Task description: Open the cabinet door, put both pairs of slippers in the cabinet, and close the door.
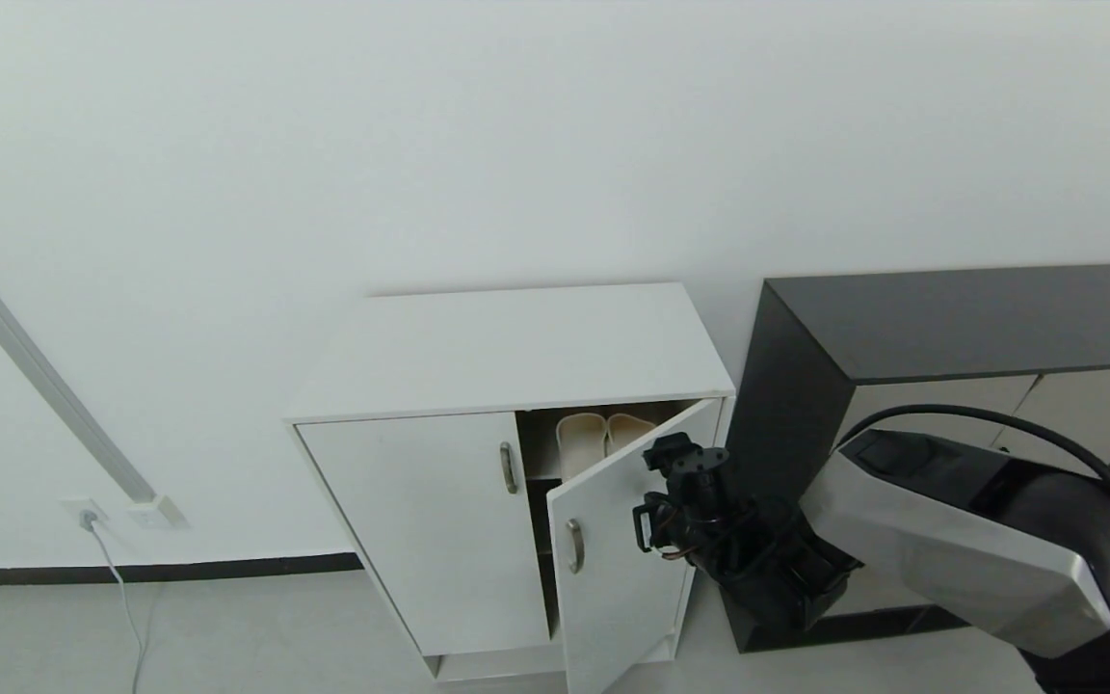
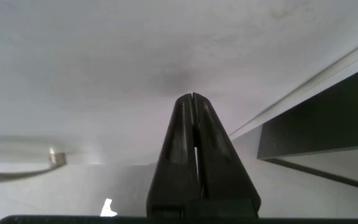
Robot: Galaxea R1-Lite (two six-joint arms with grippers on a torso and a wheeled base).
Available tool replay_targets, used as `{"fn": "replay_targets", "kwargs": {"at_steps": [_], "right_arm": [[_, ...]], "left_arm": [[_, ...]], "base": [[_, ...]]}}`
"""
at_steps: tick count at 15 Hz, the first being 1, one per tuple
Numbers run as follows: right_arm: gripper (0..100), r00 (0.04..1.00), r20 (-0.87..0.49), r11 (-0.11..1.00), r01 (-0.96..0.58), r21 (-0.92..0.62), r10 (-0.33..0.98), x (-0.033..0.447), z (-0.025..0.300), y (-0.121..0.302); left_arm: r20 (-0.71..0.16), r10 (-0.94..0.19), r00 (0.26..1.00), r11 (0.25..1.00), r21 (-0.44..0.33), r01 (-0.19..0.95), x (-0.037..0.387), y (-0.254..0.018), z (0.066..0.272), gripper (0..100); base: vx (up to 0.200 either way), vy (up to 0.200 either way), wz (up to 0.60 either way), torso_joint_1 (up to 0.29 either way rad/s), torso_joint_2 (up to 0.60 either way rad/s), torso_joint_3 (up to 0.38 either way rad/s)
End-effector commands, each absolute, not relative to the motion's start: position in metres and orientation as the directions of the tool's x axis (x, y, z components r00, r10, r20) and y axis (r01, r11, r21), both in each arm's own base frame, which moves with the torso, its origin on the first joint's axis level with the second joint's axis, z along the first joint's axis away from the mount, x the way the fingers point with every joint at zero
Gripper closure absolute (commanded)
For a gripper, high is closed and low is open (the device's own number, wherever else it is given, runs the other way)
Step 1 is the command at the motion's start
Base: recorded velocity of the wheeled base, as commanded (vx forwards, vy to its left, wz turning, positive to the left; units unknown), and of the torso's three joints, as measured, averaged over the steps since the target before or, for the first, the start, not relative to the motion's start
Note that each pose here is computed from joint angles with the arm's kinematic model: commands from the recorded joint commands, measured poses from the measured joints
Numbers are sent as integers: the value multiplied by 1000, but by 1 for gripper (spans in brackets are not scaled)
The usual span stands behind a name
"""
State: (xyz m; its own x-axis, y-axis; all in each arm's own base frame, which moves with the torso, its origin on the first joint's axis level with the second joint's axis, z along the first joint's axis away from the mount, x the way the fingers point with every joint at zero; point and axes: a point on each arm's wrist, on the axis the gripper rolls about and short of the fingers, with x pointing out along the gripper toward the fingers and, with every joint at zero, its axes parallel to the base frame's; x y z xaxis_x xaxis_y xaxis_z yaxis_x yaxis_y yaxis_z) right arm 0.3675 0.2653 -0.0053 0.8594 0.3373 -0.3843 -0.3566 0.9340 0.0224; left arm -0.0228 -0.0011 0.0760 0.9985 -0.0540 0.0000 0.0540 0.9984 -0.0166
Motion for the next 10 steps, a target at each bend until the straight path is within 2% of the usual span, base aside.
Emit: {"fn": "replay_targets", "kwargs": {"at_steps": [1, 10], "right_arm": [[100, 862, -382, 936, -351, 23, 332, 374, -12, 266], [100, 891, -327, 947, -319, 39, 314, 408, -12, 270]], "left_arm": [[2, -54, 999, 998, -17, 54, -23, -1, 76, 100], [0, -54, 999, 998, -17, 54, -23, -1, 76, 100]], "base": [[0, 0, 0, 0, 0, 0], [0, 0, 0, 0, 0, 0]]}}
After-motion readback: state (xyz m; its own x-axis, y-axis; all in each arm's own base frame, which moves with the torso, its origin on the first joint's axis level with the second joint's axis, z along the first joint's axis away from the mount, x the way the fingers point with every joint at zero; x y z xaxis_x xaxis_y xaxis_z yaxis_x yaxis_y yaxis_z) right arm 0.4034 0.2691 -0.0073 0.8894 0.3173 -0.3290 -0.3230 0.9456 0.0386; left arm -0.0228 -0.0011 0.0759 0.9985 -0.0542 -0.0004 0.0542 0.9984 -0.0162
